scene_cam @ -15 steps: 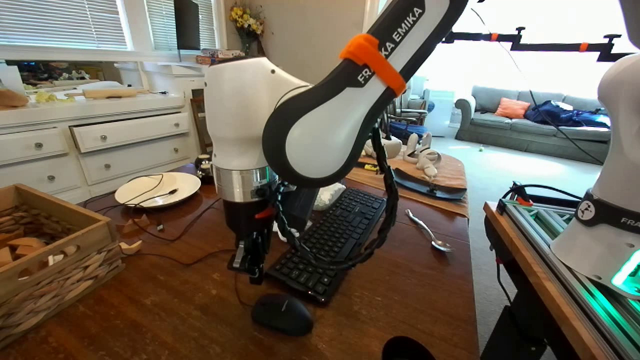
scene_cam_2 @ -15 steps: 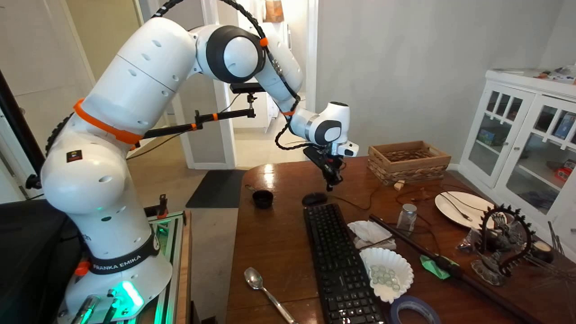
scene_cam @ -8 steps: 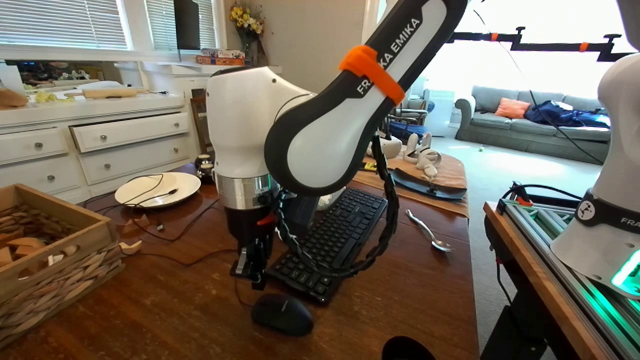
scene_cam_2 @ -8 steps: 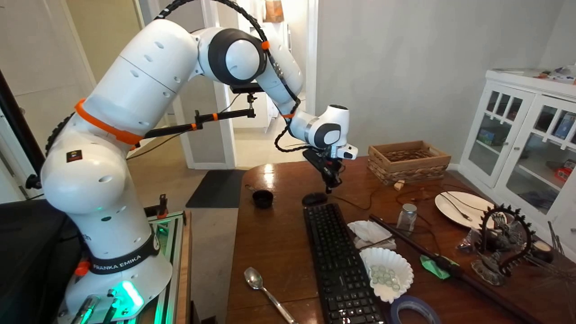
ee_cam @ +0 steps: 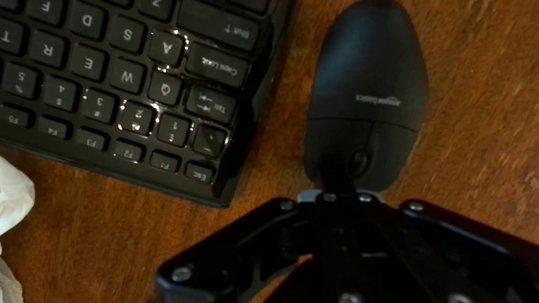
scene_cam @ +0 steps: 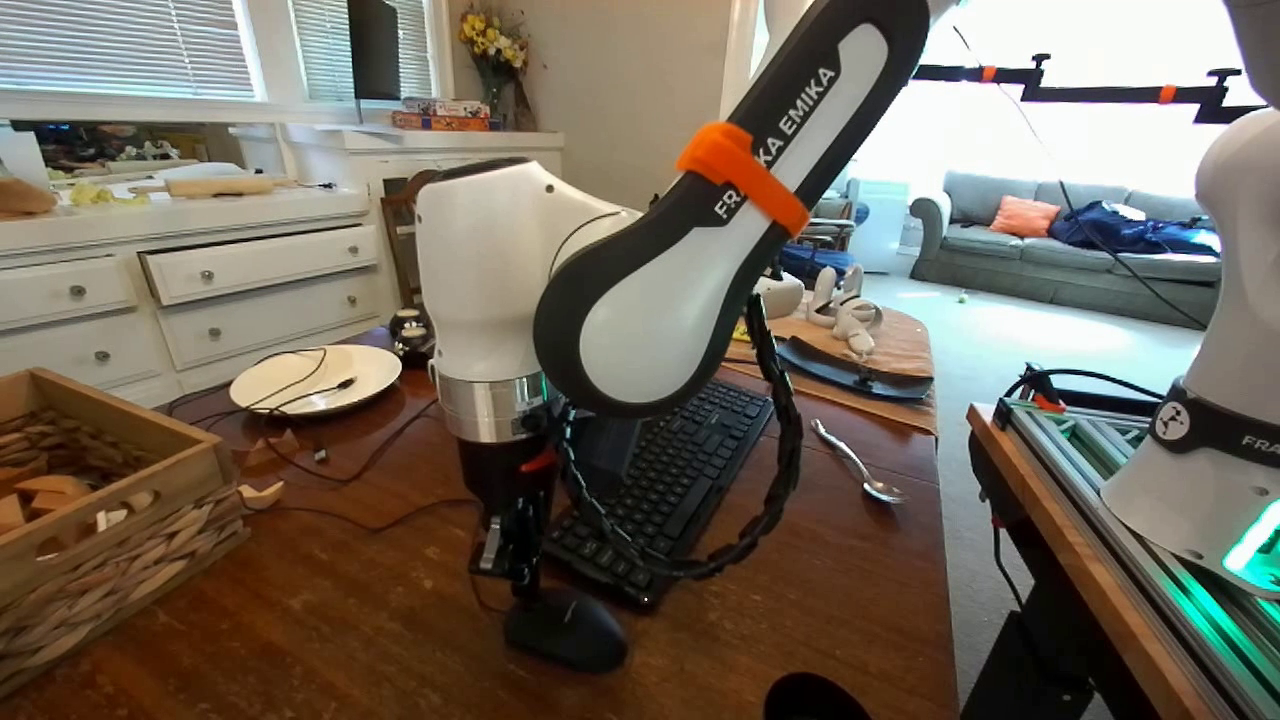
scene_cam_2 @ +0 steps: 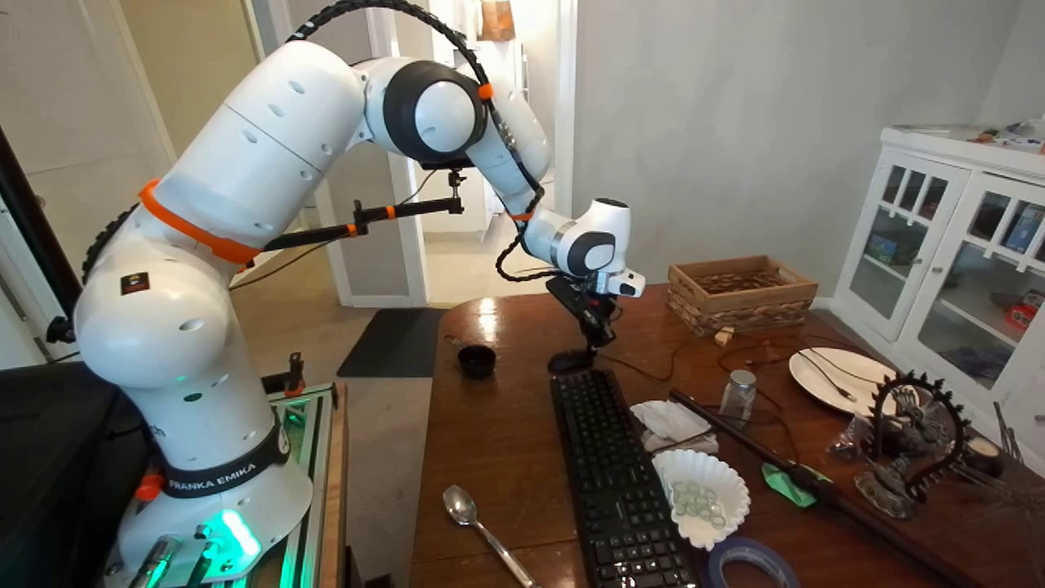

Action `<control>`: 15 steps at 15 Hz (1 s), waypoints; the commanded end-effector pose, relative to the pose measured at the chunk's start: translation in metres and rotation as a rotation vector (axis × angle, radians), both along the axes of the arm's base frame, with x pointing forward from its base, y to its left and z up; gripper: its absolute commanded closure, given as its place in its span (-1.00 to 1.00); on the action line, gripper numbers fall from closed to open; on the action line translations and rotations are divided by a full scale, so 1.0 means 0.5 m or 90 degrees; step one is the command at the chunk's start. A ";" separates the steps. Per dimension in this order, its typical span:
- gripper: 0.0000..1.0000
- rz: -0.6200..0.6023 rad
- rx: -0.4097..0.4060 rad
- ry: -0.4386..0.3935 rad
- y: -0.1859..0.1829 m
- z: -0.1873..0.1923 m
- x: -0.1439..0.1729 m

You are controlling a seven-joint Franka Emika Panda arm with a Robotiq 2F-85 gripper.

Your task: Right click the mouse.

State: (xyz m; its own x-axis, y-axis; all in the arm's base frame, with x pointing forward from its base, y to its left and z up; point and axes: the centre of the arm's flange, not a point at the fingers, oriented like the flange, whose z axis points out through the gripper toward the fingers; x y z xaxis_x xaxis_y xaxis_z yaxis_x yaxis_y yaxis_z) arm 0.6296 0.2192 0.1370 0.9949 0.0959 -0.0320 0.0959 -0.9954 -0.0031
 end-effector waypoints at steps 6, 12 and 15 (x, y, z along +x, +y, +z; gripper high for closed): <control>1.00 0.002 -0.008 -0.019 0.010 0.005 0.006; 1.00 -0.031 -0.036 -0.025 0.022 0.118 -0.013; 0.32 -0.047 -0.043 -0.016 0.029 0.175 -0.046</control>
State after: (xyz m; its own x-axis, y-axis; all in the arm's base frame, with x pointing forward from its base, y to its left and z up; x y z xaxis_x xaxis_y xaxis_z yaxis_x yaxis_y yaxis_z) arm 0.6336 0.2335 0.1963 0.9988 0.0478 0.0080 0.0475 -0.9984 0.0322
